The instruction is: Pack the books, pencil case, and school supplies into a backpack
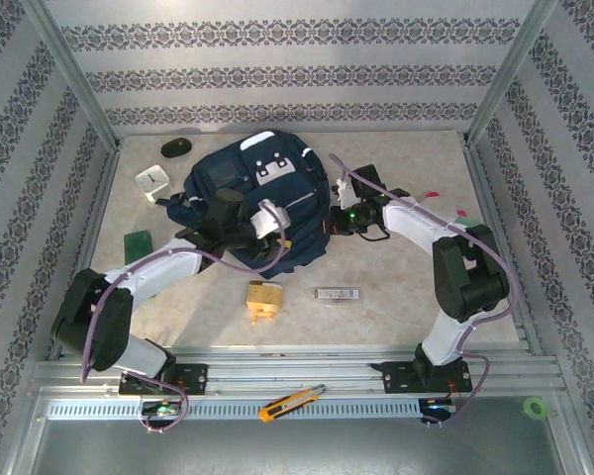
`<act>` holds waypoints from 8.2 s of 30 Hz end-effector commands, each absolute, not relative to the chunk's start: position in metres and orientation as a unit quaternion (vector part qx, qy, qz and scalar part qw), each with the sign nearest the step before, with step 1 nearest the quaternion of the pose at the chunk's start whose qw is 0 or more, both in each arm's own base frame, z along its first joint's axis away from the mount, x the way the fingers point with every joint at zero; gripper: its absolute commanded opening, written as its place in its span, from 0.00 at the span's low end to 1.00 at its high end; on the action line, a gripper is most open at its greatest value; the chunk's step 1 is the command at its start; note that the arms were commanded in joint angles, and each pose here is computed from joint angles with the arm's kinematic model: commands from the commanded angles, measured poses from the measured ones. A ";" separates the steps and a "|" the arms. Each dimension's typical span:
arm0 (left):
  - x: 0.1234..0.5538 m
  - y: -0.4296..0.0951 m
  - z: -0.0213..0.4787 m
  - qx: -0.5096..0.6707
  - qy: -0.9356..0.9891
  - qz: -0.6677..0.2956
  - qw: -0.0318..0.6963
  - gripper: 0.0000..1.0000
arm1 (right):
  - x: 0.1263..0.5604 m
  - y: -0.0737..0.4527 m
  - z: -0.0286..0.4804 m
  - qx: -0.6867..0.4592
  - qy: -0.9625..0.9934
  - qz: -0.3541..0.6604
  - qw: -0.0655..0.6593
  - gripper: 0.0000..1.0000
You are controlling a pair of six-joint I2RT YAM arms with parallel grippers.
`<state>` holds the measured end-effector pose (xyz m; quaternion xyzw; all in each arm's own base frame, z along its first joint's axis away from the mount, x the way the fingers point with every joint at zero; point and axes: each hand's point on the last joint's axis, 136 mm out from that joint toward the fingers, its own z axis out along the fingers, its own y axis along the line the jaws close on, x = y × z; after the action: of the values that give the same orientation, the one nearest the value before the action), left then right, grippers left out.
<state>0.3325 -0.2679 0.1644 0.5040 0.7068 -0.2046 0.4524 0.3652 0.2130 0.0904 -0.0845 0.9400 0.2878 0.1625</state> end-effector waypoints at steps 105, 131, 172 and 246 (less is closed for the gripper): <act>0.367 -0.209 0.089 0.691 0.641 -0.082 0.322 0.83 | 0.337 0.225 0.110 -0.042 0.896 0.330 0.293 0.47; 0.422 -0.221 0.272 0.507 0.678 -0.142 0.512 0.00 | 0.292 0.286 0.192 -0.308 0.768 0.325 0.458 0.51; 0.436 -0.215 0.306 0.552 0.650 -0.026 0.522 0.00 | 0.291 0.295 0.141 -0.298 0.805 0.267 0.437 0.54; 0.382 -0.223 0.228 0.682 0.539 -0.058 0.491 0.00 | 0.415 0.261 0.190 0.148 0.841 0.488 0.182 0.01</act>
<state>0.3830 -0.2178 0.1979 0.6640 0.5979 -0.0818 0.4415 0.4208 0.2523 0.1843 0.1584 0.8457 0.4809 0.1686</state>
